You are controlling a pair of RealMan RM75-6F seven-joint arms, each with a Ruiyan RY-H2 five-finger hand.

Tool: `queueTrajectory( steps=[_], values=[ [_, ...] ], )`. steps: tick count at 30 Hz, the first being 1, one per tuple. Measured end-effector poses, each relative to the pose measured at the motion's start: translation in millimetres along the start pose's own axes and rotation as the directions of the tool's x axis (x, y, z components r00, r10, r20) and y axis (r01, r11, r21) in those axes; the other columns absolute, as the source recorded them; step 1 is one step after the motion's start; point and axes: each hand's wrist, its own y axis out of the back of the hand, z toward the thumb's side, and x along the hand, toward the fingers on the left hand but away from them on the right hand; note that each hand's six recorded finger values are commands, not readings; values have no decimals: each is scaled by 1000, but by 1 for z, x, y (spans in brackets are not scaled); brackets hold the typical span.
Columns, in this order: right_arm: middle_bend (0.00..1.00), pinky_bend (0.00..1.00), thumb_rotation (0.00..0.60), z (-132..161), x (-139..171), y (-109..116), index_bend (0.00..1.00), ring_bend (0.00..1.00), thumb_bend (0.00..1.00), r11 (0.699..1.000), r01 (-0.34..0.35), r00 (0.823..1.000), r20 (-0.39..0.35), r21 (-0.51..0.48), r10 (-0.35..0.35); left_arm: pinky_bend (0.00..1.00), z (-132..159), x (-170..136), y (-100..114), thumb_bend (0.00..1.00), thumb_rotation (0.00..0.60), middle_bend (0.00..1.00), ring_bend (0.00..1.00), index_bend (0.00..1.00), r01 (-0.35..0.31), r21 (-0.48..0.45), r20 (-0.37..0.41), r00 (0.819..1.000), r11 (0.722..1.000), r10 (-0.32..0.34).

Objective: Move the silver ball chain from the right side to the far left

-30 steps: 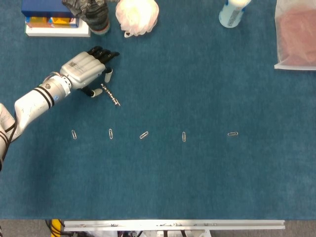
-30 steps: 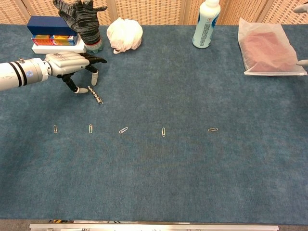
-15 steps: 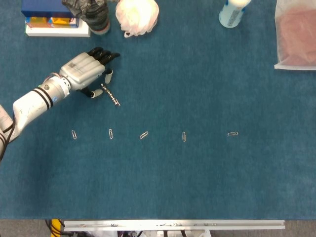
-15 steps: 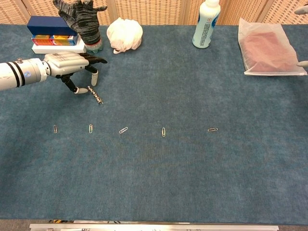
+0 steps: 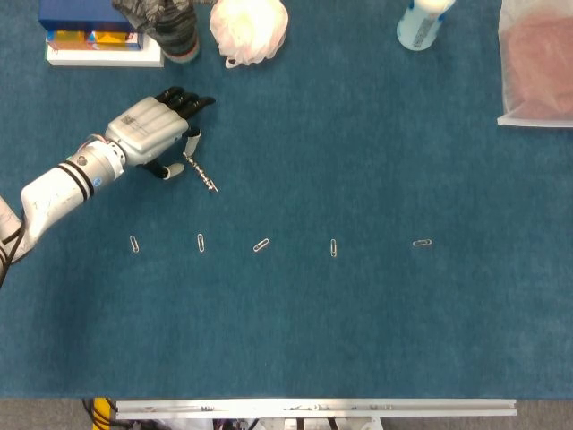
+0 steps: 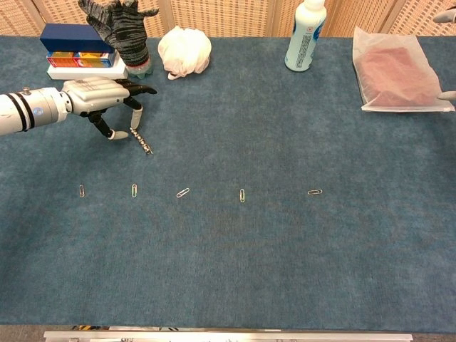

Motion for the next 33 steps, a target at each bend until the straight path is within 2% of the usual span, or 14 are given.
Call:
queueTrajectory(
  steps=[11, 33],
  values=[
    [62, 108, 600, 1, 0, -1, 116, 0, 0, 1000, -3, 1000, -3, -1, 3, 31, 6, 6, -2, 312, 600, 0, 0, 444, 7, 3, 9, 1000, 1000, -7],
    [62, 108, 600, 4, -1, -4, 116, 0, 0, 1000, -14, 1000, -8, 0, 14, 31, -4, 5, -10, 312, 600, 0, 0, 451, 28, 1, -23, 999, 1000, -28]
  ],
)
